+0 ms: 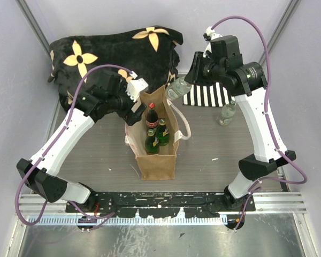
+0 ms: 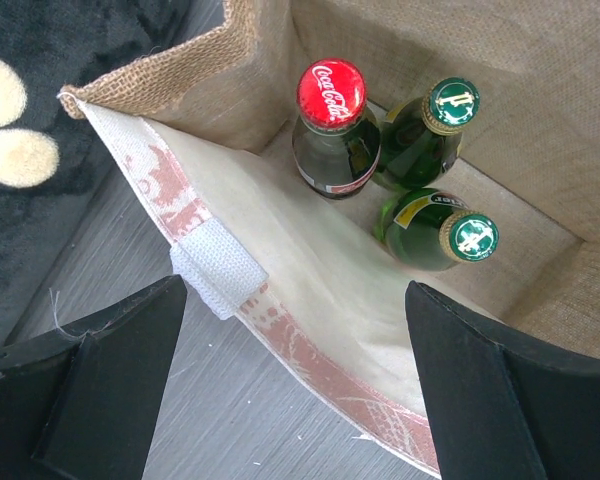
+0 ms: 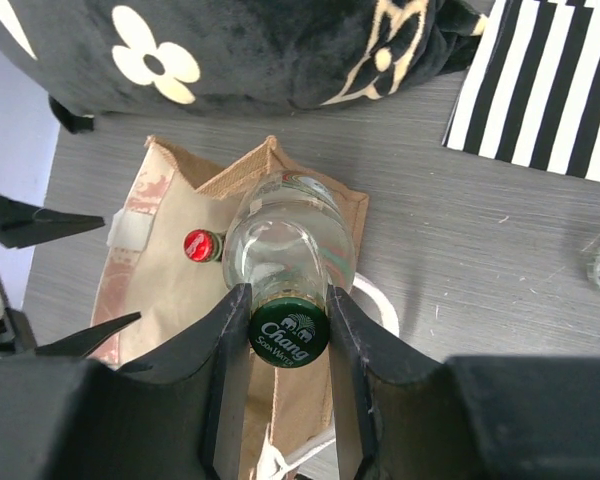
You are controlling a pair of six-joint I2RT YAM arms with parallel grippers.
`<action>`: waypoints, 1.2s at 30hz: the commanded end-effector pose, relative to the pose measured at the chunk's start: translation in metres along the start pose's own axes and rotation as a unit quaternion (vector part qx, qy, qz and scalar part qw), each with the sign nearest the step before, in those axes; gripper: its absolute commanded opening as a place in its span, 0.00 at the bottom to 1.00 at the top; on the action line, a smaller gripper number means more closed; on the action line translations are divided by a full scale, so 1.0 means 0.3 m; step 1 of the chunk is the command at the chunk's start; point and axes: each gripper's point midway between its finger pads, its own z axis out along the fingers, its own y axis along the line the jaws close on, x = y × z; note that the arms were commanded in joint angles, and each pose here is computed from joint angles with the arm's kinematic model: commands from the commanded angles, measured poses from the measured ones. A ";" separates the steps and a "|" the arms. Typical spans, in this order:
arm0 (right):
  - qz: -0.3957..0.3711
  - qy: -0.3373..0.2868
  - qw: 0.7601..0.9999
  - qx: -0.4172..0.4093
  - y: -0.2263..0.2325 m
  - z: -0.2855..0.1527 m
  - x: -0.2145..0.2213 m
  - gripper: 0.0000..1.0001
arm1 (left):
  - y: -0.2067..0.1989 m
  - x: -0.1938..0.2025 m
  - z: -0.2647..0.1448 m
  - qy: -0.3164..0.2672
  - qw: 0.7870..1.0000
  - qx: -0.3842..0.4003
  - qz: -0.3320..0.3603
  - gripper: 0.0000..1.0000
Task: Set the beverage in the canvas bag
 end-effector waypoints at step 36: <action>-0.084 0.010 0.989 -0.122 0.287 -0.181 0.165 0.01 | -0.313 0.124 -0.111 -0.023 0.970 0.174 0.166 0.98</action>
